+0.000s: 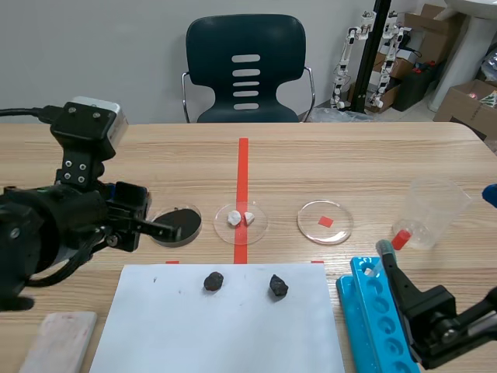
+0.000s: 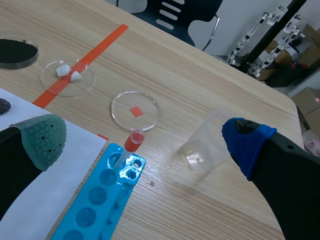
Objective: Pick up the left mineral with the left hand
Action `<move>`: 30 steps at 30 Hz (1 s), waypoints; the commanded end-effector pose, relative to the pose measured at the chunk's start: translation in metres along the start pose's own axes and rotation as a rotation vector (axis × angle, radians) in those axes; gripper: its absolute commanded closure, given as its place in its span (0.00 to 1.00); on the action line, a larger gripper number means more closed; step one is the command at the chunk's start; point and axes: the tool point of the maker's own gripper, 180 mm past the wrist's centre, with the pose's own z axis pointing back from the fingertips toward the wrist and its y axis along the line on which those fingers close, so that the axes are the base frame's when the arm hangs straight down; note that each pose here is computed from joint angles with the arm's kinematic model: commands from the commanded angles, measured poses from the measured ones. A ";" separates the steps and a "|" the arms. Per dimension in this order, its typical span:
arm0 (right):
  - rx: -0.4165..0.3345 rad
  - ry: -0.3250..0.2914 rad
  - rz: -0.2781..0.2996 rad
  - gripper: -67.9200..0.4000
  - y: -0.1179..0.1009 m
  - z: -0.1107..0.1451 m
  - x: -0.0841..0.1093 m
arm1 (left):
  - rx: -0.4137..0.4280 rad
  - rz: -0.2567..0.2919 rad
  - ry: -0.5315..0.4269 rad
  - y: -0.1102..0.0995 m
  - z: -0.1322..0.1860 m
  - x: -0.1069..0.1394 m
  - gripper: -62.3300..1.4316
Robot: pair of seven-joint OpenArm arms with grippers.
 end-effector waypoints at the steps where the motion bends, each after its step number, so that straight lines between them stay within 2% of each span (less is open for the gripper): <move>1: -0.010 -0.033 0.000 0.00 -0.003 -0.001 0.010 | -0.082 -0.043 -0.079 -0.017 0.011 0.012 0.80; 4: -0.010 -0.033 0.000 0.00 -0.003 -0.001 0.010 | -0.250 -0.110 -0.196 -0.050 0.035 0.022 0.80; 7: -0.010 -0.033 0.000 0.00 -0.003 -0.001 0.010 | -0.381 -0.174 -0.294 -0.075 0.060 0.026 0.80; 11: -0.010 -0.033 0.000 0.00 -0.003 -0.001 0.010 | -0.481 -0.182 -0.361 -0.090 0.085 0.027 0.80; 16: -0.010 -0.032 0.000 0.00 -0.003 -0.001 0.010 | -0.548 -0.173 -0.382 -0.091 0.100 0.022 0.80; 20: -0.010 -0.032 0.000 0.00 -0.003 -0.001 0.010 | -0.580 -0.185 -0.368 -0.088 0.105 0.016 0.80; 26: -0.010 -0.032 0.000 0.00 -0.003 -0.001 0.010 | -0.546 -0.173 -0.341 -0.072 0.106 0.011 0.80; 30: -0.010 -0.029 0.000 0.00 -0.003 -0.001 0.009 | -0.537 -0.176 -0.333 -0.069 0.105 0.009 0.80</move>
